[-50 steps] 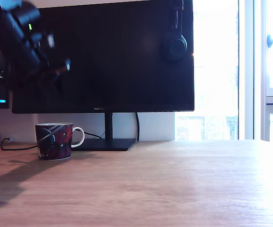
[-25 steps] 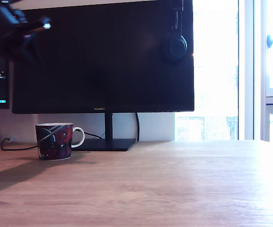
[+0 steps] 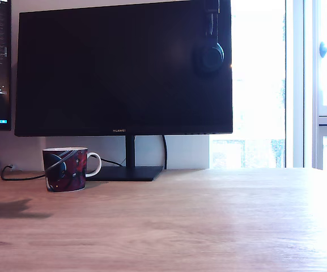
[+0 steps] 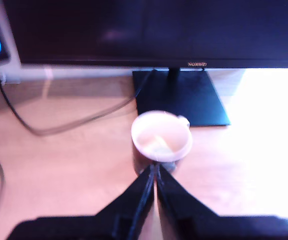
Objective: Pick up the coffee capsules from the table one by one and drop them inside the nearest coffee cup
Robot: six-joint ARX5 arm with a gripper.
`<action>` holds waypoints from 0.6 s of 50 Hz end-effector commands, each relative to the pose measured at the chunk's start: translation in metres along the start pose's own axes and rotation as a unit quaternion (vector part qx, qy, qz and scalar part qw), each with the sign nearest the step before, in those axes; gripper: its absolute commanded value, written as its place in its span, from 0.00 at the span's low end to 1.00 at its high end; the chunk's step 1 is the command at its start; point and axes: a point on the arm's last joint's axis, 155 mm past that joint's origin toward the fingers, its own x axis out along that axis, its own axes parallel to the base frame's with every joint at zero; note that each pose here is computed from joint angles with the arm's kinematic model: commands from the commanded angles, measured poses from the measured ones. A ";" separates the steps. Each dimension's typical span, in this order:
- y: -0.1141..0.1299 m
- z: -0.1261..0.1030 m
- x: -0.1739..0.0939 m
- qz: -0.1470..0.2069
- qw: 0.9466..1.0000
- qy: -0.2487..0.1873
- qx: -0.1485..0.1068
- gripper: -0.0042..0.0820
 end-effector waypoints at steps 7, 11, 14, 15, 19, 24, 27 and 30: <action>-0.005 -0.035 -0.012 -0.011 1.000 -0.010 -0.020 0.04; -0.006 -0.046 -0.018 -0.012 0.999 -0.017 -0.030 0.04; -0.007 -0.053 -0.023 -0.013 0.999 -0.024 -0.036 0.04; -0.007 -0.055 -0.024 -0.014 0.999 -0.026 -0.038 0.04; -0.008 -0.061 -0.030 -0.014 0.998 -0.040 -0.041 0.04; -0.010 -0.064 -0.039 -0.015 0.997 -0.061 -0.049 0.04; -0.009 -0.066 -0.045 -0.009 0.996 -0.067 -0.049 0.04; -0.007 -0.067 -0.051 0.002 0.996 -0.073 -0.049 0.04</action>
